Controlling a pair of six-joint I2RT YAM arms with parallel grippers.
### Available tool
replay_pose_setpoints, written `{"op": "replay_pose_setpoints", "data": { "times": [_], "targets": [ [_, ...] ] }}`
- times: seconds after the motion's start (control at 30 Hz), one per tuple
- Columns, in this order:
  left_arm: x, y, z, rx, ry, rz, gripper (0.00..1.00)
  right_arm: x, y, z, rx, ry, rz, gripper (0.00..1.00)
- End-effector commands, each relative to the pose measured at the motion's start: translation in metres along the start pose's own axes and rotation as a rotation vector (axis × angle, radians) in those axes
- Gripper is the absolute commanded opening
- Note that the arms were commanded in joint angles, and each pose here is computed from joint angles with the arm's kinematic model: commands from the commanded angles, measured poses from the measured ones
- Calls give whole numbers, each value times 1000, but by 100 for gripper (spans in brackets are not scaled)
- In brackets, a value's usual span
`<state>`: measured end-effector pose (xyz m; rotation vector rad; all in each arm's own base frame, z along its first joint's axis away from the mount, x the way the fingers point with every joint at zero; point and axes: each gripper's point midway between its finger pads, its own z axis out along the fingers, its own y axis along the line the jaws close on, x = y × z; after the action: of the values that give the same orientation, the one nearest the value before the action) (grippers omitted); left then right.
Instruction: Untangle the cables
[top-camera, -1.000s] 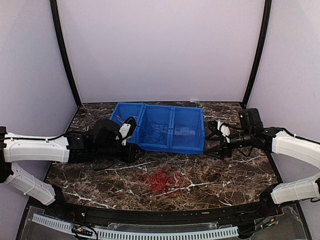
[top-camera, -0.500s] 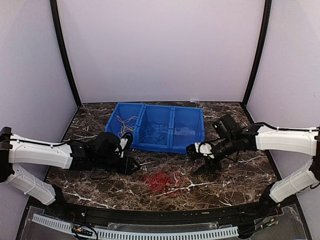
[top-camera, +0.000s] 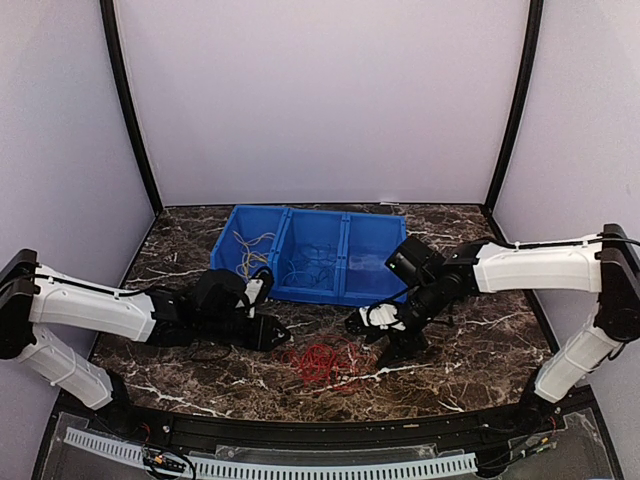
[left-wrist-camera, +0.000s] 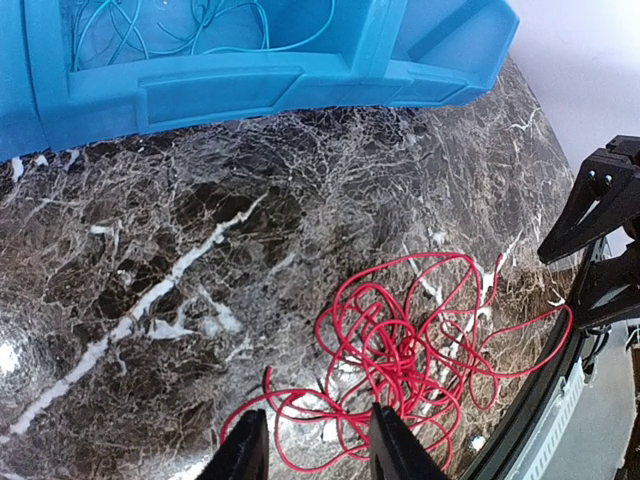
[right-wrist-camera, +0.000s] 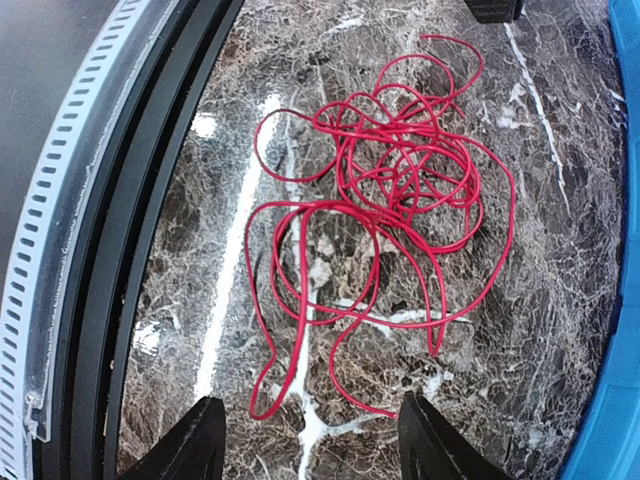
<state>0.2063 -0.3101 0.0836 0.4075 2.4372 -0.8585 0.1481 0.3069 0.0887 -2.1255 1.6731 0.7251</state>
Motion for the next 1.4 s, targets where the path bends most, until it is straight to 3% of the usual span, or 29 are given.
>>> {"op": "replay_pose_setpoints", "data": {
  "times": [0.0,0.17,0.27,0.37,0.4,0.47,0.67,1.0,1.17,1.37],
  "targets": [
    [-3,-10,-3,38,-34,24,36,-13,15,-3,-69,-5,-24,62],
    [-10,-33,-16,115,-126,112,36,-15,15,5,-72,24,-9,63],
    [-16,-47,-31,172,-236,190,38,-15,9,12,-67,35,16,57],
    [-12,-55,-38,180,-296,268,41,-15,2,14,-58,56,26,35],
    [-15,-62,-41,198,-321,292,43,-17,1,13,-57,57,25,20],
    [-11,-73,-43,212,-353,369,46,-26,0,7,-60,38,19,1],
    [-2,-104,-41,247,-483,571,58,-66,4,-27,-72,-62,-15,0],
    [-30,-158,2,276,-697,710,60,-113,18,-80,-81,-181,-65,0],
    [-30,-166,37,265,-734,741,58,-138,8,-124,-23,-282,-90,0],
    [-15,-167,59,292,-653,756,41,-162,-19,-218,139,-462,-122,0]
  ]
}}
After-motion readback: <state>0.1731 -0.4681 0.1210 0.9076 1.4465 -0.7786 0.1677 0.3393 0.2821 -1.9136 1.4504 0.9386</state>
